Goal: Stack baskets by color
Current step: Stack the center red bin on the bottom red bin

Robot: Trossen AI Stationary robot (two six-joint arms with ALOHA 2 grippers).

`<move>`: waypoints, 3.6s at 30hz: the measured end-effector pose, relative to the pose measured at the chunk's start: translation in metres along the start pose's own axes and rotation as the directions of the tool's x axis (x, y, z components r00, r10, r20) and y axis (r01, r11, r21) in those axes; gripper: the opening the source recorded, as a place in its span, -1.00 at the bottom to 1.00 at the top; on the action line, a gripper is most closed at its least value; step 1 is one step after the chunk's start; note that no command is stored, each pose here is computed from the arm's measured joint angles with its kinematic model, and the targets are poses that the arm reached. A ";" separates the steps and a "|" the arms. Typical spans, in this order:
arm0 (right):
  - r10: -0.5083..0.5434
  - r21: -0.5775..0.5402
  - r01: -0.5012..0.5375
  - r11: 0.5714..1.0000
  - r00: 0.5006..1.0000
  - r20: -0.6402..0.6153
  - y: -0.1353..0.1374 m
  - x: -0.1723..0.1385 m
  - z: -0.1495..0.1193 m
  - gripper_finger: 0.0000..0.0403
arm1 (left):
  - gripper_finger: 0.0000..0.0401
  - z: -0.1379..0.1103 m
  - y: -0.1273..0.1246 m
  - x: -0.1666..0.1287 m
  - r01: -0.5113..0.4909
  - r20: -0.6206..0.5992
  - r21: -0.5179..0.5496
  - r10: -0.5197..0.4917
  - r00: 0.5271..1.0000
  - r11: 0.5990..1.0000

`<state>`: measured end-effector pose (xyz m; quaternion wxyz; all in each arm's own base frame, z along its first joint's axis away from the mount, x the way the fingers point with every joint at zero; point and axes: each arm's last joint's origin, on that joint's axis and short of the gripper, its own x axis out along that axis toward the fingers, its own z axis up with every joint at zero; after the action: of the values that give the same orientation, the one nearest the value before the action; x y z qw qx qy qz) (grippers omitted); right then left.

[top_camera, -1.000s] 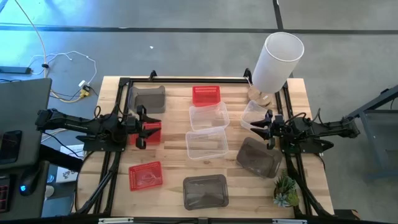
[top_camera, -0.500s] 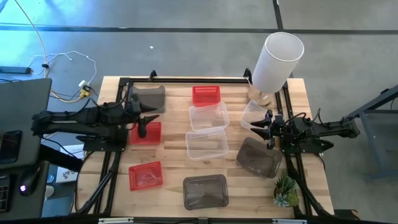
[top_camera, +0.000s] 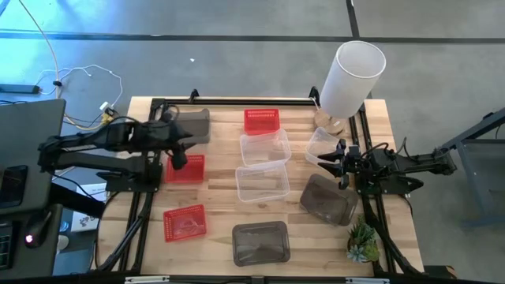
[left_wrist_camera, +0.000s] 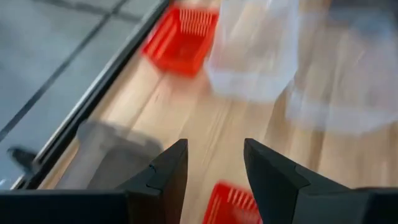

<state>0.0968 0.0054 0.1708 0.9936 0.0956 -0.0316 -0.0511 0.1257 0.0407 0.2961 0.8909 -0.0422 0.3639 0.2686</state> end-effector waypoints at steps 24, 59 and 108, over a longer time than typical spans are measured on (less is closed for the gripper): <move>0.000 0.000 0.000 1.000 1.000 0.000 0.000 0.000 0.000 -0.41 | -0.28 -0.009 -0.017 0.089 0.123 -0.585 0.220 0.030 0.810 0.968; 0.000 0.000 0.000 1.000 1.000 0.000 0.000 0.000 0.000 -0.41 | -0.40 -0.035 -0.029 0.157 0.068 -0.783 0.294 0.199 0.589 0.953; 0.000 0.000 0.000 1.000 1.000 0.000 0.000 0.000 0.000 -0.41 | -1.00 0.033 -0.089 0.034 0.268 -0.807 -0.069 -0.212 0.552 0.961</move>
<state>0.0968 0.0054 0.1708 0.9936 0.0956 -0.0315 -0.0512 0.2120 -0.0114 0.2874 0.6570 -0.1809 0.7270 0.0846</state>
